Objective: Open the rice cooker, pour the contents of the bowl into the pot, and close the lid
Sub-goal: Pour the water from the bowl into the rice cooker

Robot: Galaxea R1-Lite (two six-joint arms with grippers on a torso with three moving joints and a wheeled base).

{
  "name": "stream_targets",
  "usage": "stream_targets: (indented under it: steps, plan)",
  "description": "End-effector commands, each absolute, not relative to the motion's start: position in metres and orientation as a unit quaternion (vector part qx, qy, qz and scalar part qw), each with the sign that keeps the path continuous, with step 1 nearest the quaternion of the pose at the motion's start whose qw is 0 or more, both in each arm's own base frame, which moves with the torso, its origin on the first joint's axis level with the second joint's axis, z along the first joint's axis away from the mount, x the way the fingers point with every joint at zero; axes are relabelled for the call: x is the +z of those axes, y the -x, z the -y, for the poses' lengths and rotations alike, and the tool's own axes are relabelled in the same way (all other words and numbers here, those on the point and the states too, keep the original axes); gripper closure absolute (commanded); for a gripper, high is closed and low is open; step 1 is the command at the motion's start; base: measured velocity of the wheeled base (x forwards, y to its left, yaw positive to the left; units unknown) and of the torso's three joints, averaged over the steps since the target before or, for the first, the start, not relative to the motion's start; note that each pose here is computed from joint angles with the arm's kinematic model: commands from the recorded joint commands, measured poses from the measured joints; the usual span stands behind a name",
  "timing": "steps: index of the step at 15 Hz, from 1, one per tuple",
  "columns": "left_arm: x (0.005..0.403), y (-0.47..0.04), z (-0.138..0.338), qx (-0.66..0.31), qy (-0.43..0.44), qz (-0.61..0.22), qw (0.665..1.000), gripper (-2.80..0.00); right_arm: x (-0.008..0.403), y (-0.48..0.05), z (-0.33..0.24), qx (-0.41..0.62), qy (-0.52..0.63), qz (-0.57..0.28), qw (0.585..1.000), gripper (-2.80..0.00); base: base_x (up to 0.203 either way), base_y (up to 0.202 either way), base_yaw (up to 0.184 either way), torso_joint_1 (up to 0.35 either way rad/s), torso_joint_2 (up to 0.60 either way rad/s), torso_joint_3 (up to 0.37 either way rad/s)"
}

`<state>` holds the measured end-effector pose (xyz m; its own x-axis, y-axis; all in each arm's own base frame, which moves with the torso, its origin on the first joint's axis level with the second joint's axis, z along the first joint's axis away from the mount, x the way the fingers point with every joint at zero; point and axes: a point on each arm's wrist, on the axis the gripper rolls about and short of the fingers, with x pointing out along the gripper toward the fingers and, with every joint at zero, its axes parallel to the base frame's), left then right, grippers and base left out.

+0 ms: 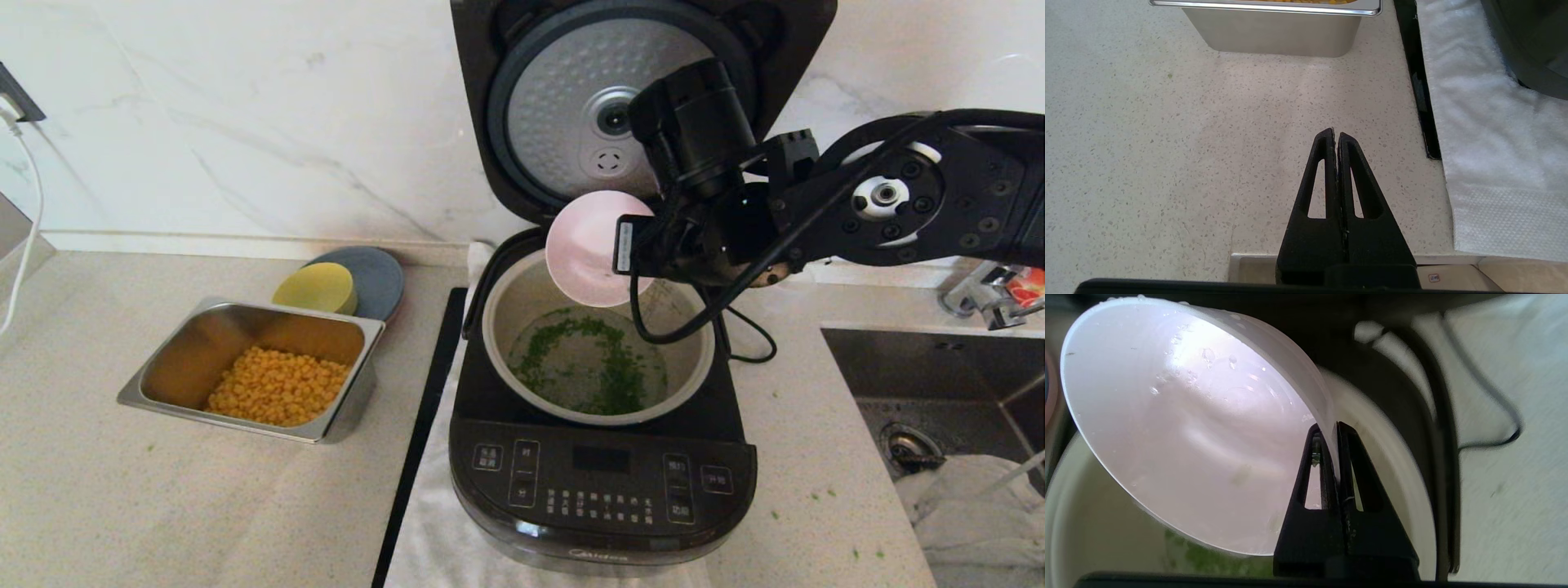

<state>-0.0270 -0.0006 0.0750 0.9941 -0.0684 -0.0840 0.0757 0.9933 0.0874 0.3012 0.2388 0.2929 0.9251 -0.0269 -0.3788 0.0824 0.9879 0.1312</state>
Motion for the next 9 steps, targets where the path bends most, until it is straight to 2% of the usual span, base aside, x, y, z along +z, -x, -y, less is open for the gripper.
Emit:
stream_targets:
  steps: [1, 5, 9]
  plan:
    - [0.075, 0.027, 0.001, -0.036, -0.045, -0.04, 0.998, 0.0, 0.293, -0.298, -0.246, -0.032, -0.06, -0.174, 0.982, 0.0, 0.0, 0.0, 0.0, 0.0, 0.0, 0.0]
    - [0.075, 0.027, 0.001, -0.036, -0.045, -0.04, 0.998, 0.0, 0.293, -0.292, -0.259, -0.033, -0.019, -0.126, 0.991, 0.0, 0.0, 0.0, 0.0, 0.0, 0.0, 0.0]
    - [0.075, 0.027, 0.001, -0.036, -0.045, -0.04, 0.997, 0.0, 0.283, -0.297, -0.274, -0.044, 0.027, -0.041, 0.998, 0.0, 0.0, 0.0, 0.0, 0.0, 0.0, 0.0]
